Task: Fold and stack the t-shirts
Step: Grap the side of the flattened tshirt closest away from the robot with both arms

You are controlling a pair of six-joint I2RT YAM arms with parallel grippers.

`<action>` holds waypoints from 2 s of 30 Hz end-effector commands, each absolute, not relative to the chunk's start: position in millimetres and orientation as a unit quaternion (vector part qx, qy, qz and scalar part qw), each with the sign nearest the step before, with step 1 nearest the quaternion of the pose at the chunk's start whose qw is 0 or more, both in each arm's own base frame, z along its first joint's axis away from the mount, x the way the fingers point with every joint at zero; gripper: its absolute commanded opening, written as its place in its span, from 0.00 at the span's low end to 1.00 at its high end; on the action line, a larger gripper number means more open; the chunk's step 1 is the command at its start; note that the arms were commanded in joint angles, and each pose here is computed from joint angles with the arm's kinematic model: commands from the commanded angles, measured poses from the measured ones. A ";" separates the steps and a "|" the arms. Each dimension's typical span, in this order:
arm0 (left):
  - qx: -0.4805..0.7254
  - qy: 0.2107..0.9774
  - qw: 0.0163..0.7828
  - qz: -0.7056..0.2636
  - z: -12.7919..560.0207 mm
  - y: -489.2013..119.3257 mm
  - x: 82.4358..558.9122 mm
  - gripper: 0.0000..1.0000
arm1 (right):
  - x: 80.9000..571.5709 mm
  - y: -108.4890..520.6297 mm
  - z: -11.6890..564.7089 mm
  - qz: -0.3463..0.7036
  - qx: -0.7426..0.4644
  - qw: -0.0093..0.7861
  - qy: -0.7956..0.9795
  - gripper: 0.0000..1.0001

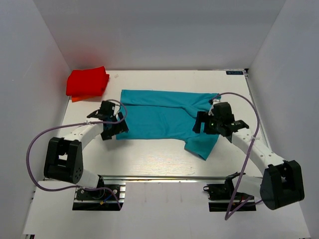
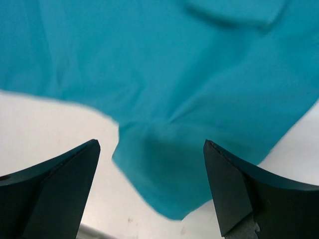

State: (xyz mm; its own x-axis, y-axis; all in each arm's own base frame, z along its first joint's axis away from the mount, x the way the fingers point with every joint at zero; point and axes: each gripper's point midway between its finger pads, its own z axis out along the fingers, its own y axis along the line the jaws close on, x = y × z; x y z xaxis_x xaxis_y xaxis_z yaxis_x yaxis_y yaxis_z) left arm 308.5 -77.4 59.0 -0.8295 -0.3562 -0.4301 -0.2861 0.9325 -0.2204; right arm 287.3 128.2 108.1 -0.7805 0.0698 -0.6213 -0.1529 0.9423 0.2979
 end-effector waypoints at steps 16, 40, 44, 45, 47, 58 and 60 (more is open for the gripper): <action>-0.157 0.960 0.212 -0.095 17.5 -84.2 284.6 0.81 | 184.0 151.1 29.7 0.106 -0.105 0.181 0.972 0.90; -0.136 0.955 0.239 -0.110 36.9 -90.5 306.3 0.00 | 190.4 148.6 33.7 0.036 -0.105 0.194 0.975 0.00; -0.131 0.954 0.247 -0.111 48.0 -91.3 311.7 0.00 | 198.3 163.6 52.3 0.061 -0.152 0.196 0.967 0.00; -0.130 0.950 0.259 -0.115 57.2 -93.1 320.3 0.00 | 197.5 166.7 53.3 0.070 -0.157 0.192 0.966 0.00; -0.128 0.950 0.259 -0.121 62.9 -95.4 322.4 0.00 | 205.7 171.9 61.0 0.071 -0.181 0.199 0.960 0.00; -0.153 0.942 0.272 -0.124 89.7 -97.5 370.2 0.00 | 266.8 149.6 92.1 -0.024 -0.170 0.241 0.955 0.00; -0.153 0.942 0.272 -0.124 89.1 -99.6 382.1 0.00 | 274.1 146.9 96.1 -0.031 -0.169 0.246 0.954 0.00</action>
State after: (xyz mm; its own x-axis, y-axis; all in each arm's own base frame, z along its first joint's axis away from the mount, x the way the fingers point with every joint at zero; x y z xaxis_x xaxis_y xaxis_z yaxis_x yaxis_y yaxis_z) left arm 368.3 -98.0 81.5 -0.8125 -0.3419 -0.4722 -0.2124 0.9279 -0.3063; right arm 257.6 157.6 81.1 -0.8405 -0.3170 -0.4394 -0.3158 0.9456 -0.0782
